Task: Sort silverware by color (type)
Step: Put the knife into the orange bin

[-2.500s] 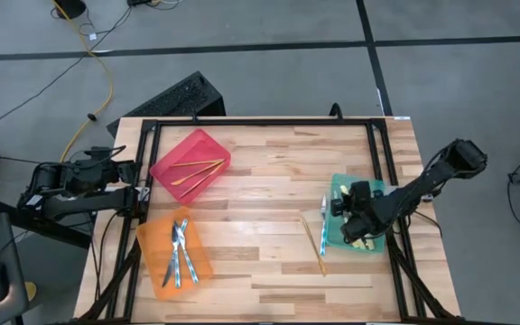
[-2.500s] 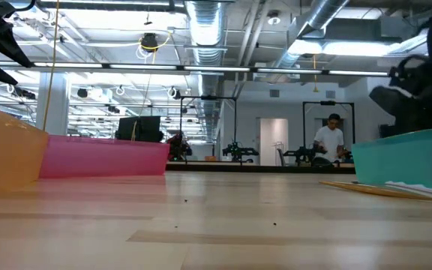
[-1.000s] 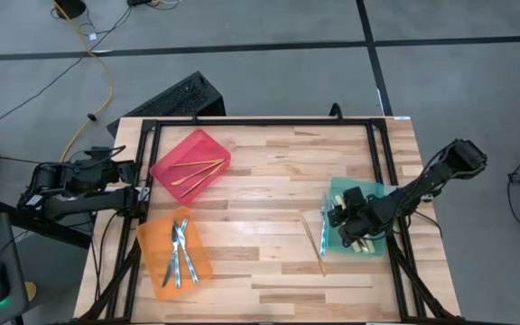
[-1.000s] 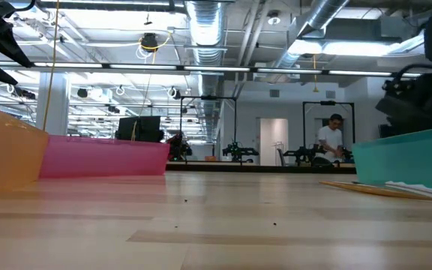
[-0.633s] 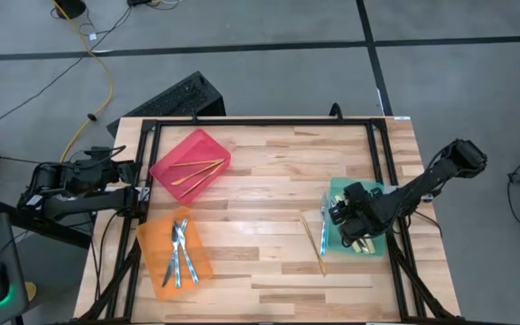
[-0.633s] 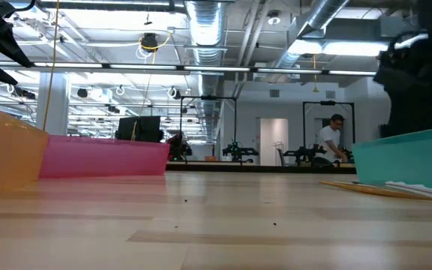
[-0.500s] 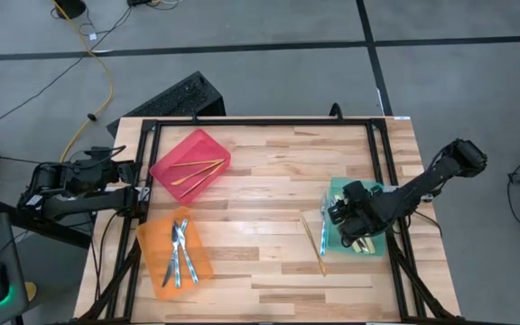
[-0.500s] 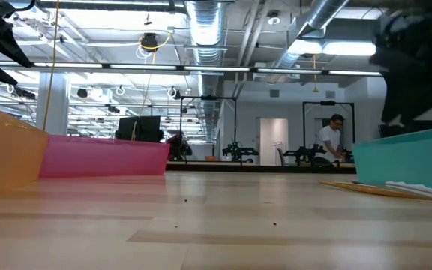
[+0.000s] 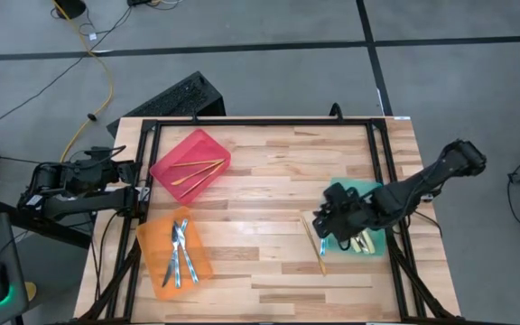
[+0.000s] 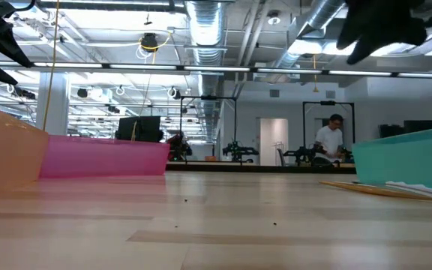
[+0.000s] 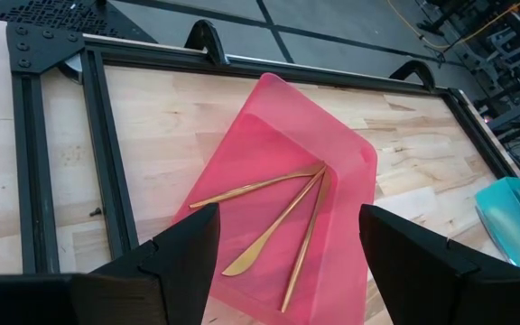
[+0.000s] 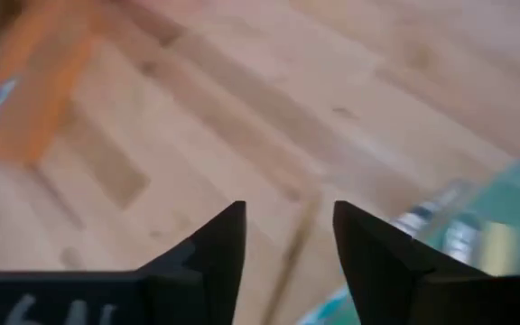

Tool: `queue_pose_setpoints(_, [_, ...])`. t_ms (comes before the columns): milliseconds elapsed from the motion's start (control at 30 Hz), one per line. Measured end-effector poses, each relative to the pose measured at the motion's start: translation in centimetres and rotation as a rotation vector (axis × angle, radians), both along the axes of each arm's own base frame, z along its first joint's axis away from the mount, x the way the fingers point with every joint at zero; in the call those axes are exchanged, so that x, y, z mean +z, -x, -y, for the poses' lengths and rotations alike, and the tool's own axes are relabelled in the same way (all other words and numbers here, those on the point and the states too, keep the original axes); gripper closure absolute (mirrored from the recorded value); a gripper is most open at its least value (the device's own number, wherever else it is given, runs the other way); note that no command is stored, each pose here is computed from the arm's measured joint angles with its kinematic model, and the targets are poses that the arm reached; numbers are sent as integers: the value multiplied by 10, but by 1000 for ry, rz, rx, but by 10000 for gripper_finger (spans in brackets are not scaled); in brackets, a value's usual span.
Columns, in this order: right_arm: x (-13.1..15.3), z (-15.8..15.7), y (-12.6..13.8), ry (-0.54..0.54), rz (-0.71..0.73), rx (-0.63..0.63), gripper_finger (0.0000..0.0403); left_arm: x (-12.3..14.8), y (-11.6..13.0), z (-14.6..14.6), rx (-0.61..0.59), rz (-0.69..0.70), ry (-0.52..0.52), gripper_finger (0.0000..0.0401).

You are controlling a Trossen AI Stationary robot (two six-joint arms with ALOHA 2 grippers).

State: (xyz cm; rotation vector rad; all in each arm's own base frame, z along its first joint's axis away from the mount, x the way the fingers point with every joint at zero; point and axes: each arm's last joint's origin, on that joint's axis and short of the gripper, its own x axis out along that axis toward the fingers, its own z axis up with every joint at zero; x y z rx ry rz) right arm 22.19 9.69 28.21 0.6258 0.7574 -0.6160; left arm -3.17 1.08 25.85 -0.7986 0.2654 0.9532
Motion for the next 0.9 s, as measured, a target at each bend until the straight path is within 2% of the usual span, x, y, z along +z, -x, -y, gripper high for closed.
queue_pose_setpoints(100, [-12, -3, -13, -44, -79, 25, 253, 0, 0, 0, 0, 0, 0, 154])
queue_pose_setpoints(267, [-50, -7, -36, -126, -295, 94, 322, 0, 0, 0, 0, 0, 0, 154])
queue_pose_setpoints(433, [-80, -13, -51, -156, -440, 121, 385, 0, 0, 0, 0, 0, 0, 154])
queue_pose_setpoints(700, [-103, -21, -73, -114, -738, 75, 393, 0, 0, 0, 0, 0, 0, 154])
queue_pose_setpoints(900, [-114, -29, -100, -37, -956, 140, 396, 0, 0, 0, 0, 0, 0, 154])
